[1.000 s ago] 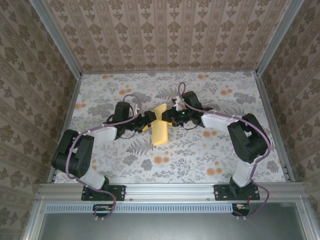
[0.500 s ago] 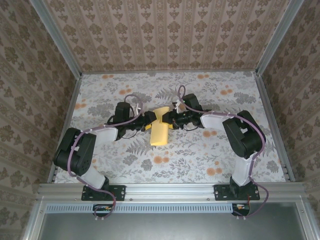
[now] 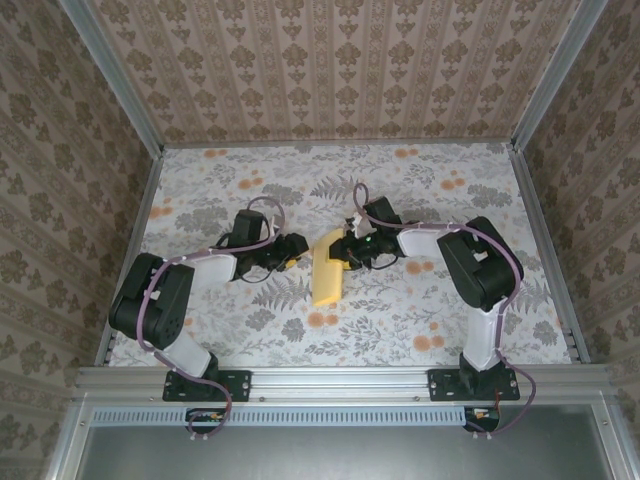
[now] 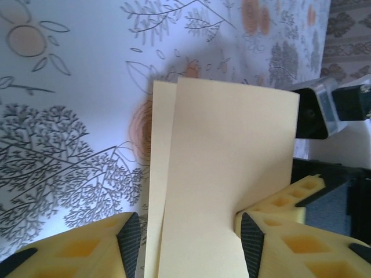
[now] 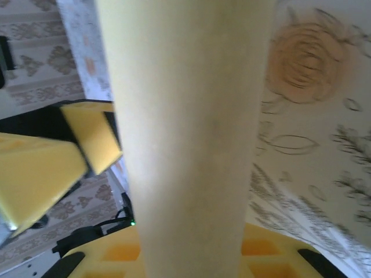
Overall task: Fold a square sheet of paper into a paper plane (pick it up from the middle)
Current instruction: Fold the square sheet of paper in half at the center of the table.
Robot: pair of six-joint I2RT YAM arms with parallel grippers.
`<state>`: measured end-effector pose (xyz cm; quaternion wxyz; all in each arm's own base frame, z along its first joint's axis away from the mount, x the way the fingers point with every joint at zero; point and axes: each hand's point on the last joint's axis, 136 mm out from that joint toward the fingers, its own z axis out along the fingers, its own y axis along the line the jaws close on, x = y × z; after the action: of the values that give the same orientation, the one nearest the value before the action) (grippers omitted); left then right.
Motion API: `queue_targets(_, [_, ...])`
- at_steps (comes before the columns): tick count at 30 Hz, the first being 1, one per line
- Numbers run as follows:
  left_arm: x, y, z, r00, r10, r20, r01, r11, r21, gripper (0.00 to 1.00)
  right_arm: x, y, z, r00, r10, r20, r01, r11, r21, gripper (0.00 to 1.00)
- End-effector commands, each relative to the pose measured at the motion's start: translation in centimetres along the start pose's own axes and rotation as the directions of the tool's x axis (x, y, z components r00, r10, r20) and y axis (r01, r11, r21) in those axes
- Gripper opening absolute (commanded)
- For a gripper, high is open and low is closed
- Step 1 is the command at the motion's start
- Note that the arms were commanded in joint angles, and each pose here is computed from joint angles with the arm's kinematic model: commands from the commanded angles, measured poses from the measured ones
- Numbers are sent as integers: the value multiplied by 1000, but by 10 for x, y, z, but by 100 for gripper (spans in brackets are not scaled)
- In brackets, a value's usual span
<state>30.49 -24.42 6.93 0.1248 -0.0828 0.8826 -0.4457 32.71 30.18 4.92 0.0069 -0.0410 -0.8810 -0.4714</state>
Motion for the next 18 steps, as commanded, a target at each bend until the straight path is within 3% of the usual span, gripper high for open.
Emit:
queue_targets(1, [-1,-8,6,999,50,-6,-51,999,-14,45,-1,-12,0,1000,5,-15,-4,998,68,26])
queue_targets(13, [22,-1,48,991,41,-124,-48,997,-60,5,5,-31,5,999,20,-40,-14,989,147,22])
queue_targets(18, [31,12,56,986,15,-165,-35,992,-119,0,6,-35,6,999,23,-46,-15,986,167,22])
